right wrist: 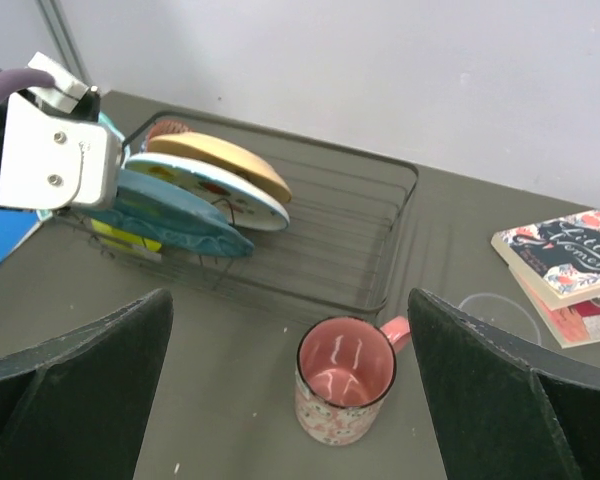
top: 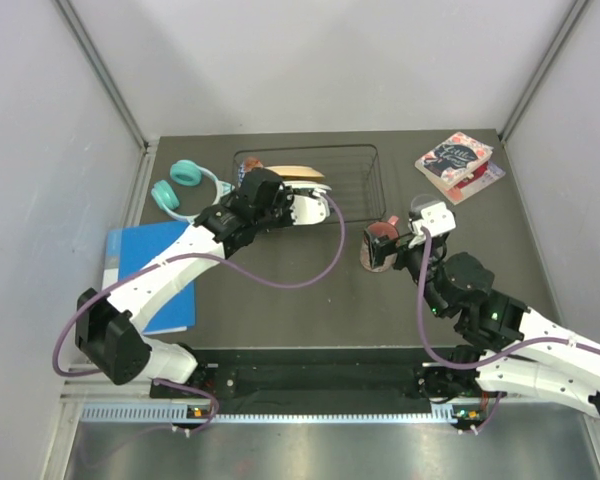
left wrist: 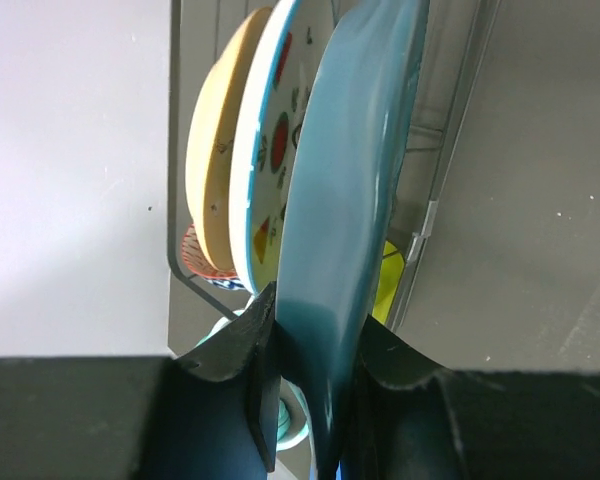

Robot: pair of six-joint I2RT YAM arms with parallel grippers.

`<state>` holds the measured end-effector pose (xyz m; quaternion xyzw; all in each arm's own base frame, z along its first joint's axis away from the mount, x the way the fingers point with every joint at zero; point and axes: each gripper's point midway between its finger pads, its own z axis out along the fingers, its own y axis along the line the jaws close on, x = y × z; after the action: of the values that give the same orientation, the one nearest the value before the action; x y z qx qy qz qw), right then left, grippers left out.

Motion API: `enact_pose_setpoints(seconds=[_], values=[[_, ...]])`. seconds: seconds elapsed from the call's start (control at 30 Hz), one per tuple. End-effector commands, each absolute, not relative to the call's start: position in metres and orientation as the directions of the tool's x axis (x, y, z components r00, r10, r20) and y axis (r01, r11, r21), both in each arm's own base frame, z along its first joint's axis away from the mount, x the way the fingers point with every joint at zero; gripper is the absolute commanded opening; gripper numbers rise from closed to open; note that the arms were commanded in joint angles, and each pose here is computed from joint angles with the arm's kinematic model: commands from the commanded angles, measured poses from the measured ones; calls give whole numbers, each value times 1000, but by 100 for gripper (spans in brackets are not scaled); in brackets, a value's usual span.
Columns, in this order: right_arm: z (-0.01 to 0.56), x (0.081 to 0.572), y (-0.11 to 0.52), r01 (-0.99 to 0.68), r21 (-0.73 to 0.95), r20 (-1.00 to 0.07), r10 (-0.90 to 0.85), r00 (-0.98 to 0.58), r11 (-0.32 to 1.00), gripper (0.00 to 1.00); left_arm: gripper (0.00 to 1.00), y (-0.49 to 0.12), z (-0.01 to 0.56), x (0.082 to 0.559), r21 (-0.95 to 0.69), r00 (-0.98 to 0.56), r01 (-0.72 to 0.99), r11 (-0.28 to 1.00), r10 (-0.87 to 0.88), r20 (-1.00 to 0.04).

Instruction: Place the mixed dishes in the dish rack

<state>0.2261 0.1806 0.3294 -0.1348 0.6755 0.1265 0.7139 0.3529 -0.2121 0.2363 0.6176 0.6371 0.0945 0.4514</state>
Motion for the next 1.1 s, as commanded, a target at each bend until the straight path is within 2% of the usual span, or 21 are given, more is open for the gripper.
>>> enact_pose_setpoints(seconds=[0.0, 0.27, 0.67, 1.07], values=[[327, 221, 191, -407, 5, -998, 27, 48, 913, 100, 0, -216, 320, 393, 816, 298, 465, 343, 807, -509], [319, 221, 201, -433, 4, -999, 18, 28, 901, 100, 0, -210, 315, 406, 825, 304, 466, 319, 818, -488], [315, 222, 207, -449, -10, -1000, -1, 20, 893, 100, 0, -213, 380, 383, 833, 373, 439, 337, 775, -510], [314, 220, 202, -444, -13, -1000, -4, 21, 896, 99, 0, -199, 335, 397, 826, 314, 476, 303, 819, -481]])
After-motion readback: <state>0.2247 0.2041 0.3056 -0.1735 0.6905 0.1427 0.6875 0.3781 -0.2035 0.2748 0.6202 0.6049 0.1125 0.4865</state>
